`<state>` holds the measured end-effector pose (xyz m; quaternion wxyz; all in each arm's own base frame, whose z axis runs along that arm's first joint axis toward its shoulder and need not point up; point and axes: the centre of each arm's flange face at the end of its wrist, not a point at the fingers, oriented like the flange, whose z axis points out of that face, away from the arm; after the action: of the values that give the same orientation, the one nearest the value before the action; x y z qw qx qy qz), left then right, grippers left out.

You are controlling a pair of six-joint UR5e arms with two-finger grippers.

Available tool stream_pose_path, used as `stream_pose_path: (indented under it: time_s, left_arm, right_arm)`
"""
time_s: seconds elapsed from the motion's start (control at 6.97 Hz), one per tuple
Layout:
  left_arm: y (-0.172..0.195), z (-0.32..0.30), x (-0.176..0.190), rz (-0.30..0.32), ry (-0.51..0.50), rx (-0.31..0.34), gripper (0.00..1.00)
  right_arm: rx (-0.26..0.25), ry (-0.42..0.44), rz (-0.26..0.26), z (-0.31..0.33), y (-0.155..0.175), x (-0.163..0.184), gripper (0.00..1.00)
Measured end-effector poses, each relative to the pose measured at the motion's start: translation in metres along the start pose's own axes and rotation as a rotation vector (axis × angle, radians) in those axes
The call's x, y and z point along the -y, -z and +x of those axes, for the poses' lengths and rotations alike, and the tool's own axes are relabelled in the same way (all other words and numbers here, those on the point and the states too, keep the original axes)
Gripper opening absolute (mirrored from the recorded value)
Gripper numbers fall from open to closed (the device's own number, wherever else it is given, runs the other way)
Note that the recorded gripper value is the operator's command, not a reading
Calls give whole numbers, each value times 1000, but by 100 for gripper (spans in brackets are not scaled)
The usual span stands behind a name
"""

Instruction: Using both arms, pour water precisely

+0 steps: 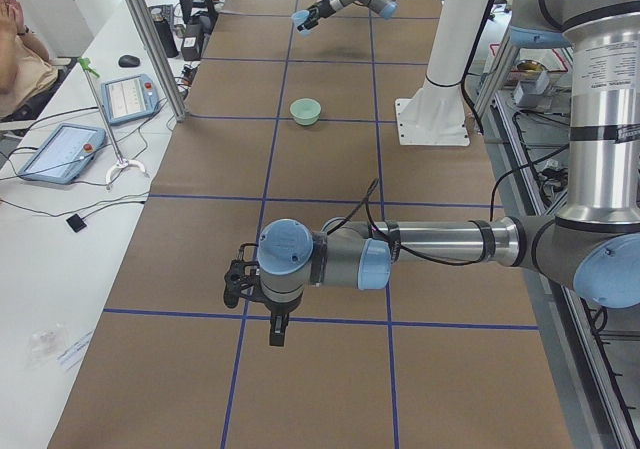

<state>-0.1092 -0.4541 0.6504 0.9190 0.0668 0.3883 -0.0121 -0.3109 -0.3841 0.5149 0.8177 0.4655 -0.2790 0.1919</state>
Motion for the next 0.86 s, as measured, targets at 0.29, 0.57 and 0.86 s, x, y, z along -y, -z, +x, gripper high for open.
stream_pose_path:
  time_s: [0.29, 0.57, 0.86]
  left_arm:
    - [0, 0, 0, -1, 0, 0, 100]
    - [-1, 0, 0, -2, 1, 0, 100]
    - [-1, 0, 0, -2, 2, 0, 100]
  right_arm:
    - [-36, 39, 54, 5, -8, -43, 0]
    - [-39, 50, 97, 13, -29, -81, 45]
    - [-33, 40, 124, 10, -42, -97, 99]
